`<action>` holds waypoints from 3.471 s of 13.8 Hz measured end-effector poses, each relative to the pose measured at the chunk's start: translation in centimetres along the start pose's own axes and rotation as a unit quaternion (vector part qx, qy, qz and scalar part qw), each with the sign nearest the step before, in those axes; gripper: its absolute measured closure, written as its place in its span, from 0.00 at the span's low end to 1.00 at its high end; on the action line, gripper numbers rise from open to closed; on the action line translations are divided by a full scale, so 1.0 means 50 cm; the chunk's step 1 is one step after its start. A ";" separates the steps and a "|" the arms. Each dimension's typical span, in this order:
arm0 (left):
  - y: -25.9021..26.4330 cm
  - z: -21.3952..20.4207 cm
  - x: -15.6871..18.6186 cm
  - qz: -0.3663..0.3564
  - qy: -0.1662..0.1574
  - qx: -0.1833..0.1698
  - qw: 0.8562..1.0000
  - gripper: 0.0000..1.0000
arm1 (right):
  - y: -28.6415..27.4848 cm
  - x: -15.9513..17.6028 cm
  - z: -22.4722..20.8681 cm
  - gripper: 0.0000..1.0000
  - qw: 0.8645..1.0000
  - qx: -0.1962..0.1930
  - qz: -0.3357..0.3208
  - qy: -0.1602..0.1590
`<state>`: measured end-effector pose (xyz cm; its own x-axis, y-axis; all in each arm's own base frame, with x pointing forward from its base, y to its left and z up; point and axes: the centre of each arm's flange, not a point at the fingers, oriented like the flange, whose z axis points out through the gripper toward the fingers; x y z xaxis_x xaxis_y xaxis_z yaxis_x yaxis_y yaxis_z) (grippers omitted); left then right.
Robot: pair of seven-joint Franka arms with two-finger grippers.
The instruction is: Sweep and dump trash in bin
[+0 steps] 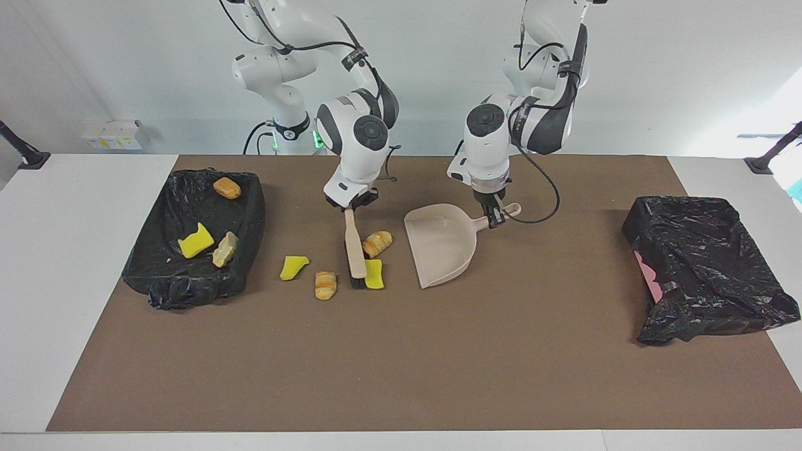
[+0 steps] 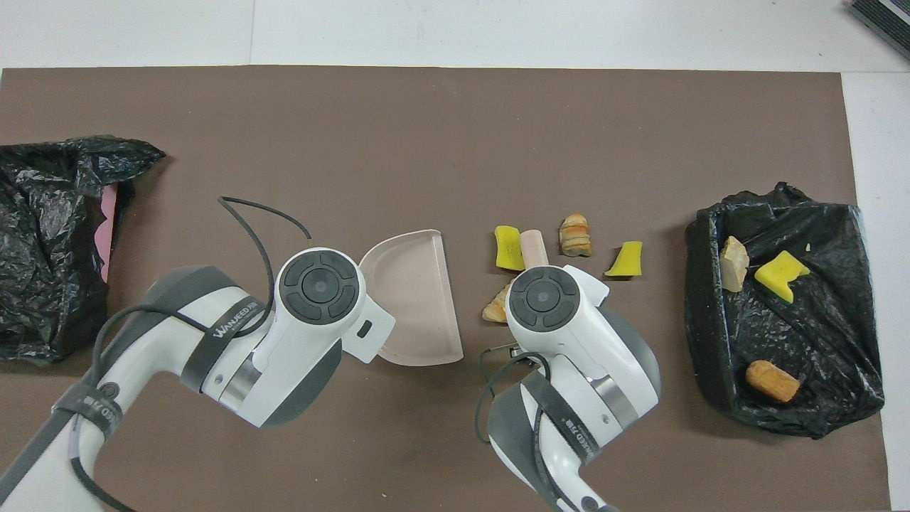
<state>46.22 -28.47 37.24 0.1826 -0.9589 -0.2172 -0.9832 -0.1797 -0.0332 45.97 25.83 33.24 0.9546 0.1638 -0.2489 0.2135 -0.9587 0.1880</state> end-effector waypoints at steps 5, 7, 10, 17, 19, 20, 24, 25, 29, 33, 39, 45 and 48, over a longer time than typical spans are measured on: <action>0.010 0.005 0.003 -0.011 0.001 0.001 1.000 0.69 | -0.098 -0.038 -0.009 0.74 0.998 0.058 -0.020 -0.019; 0.014 0.012 0.001 -0.010 0.005 0.004 1.000 0.69 | -0.153 -0.061 -0.021 0.74 0.996 0.076 -0.035 -0.020; 0.020 0.029 -0.008 -0.012 0.017 0.012 1.000 0.69 | -0.240 -0.096 -0.067 0.74 0.994 0.099 -0.055 -0.010; 0.015 0.031 -0.009 -0.017 0.033 0.020 0.999 0.69 | -0.138 0.020 -0.179 0.74 0.997 0.075 -0.019 0.028; 0.007 0.033 -0.017 -0.023 0.034 0.019 0.999 0.69 | -0.066 0.063 -0.170 0.74 0.998 0.060 0.005 0.032; 0.004 0.034 -0.020 -0.025 0.034 0.019 0.999 0.69 | -0.034 0.079 -0.159 0.74 0.998 0.051 0.015 0.029; 0.003 0.034 -0.021 -0.026 0.035 0.019 0.999 0.69 | 0.079 0.105 -0.123 0.74 0.999 -0.024 0.042 0.009; 0.003 0.034 -0.021 -0.026 0.035 0.019 0.999 0.69 | 0.122 0.111 -0.115 0.74 0.997 -0.041 0.058 0.001; 0.004 0.033 -0.019 -0.035 0.041 0.013 0.998 0.69 | 0.244 0.114 -0.080 0.74 0.989 -0.062 0.125 -0.043; 0.008 0.034 -0.015 -0.047 0.047 0.005 0.998 0.69 | 0.289 0.089 -0.022 0.74 0.981 -0.073 0.156 -0.084; 0.018 0.033 -0.006 -0.063 0.046 0.003 0.997 0.69 | 0.264 0.042 0.049 0.74 0.986 -0.064 0.138 -0.062; 0.040 0.031 0.000 -0.073 0.028 -0.010 0.997 0.69 | 0.135 0.041 0.001 0.74 0.998 -0.018 0.038 -0.035; 0.060 0.024 0.006 -0.075 0.017 -0.015 0.997 0.69 | 0.006 0.007 -0.027 0.74 0.999 0.015 -0.001 -0.034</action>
<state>43.33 -29.05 35.92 0.3281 -0.9275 -0.1791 -0.9443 -0.3275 -0.0336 46.67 25.91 34.49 0.9374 0.1505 -0.3140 0.2081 -0.9652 0.1586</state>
